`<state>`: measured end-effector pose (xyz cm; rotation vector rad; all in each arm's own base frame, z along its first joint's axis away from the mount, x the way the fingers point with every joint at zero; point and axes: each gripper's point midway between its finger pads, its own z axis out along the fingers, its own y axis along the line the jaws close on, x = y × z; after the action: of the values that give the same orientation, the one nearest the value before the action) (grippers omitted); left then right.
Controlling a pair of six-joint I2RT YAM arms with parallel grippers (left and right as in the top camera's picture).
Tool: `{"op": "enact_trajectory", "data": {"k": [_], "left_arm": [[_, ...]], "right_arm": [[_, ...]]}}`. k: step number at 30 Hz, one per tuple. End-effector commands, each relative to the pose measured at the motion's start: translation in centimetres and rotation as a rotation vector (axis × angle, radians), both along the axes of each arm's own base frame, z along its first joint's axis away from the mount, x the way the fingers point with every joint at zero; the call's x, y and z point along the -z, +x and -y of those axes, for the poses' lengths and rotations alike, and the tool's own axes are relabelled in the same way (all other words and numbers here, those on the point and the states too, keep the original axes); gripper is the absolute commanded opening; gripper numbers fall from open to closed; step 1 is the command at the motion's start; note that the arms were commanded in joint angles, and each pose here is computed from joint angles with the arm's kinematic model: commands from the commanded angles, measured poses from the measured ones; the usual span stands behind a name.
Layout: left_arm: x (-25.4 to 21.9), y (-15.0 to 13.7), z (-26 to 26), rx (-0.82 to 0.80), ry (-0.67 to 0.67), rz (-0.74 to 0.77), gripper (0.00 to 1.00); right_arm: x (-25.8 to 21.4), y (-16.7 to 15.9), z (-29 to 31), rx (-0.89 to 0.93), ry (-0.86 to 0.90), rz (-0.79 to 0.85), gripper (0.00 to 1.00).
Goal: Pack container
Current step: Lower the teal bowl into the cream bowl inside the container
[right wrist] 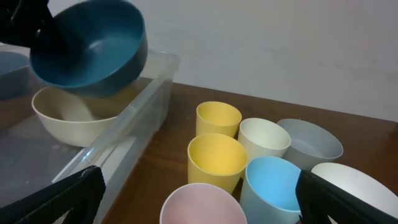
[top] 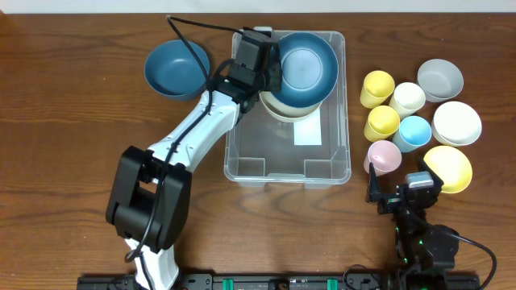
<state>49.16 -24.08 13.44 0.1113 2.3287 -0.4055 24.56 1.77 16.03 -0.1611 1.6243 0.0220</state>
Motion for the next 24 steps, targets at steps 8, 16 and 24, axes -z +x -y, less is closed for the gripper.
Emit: {"op": "enact_trajectory", "data": {"k": [8,16,24], "left_arm": [[0.4,0.4,0.0,-0.007,0.014,-0.004,0.37],[-6.8,0.2,-0.4,0.005,-0.025,0.124,0.38],[-13.4,-1.1,-5.9,-0.112,-0.001,0.209,0.38]], "right_arm": [[0.0,0.0,0.2,0.006,-0.013,0.002,0.99],[0.0,0.0,0.2,0.006,-0.013,0.001,0.99],[0.0,0.0,0.2,0.006,-0.013,0.001,0.99]]}}
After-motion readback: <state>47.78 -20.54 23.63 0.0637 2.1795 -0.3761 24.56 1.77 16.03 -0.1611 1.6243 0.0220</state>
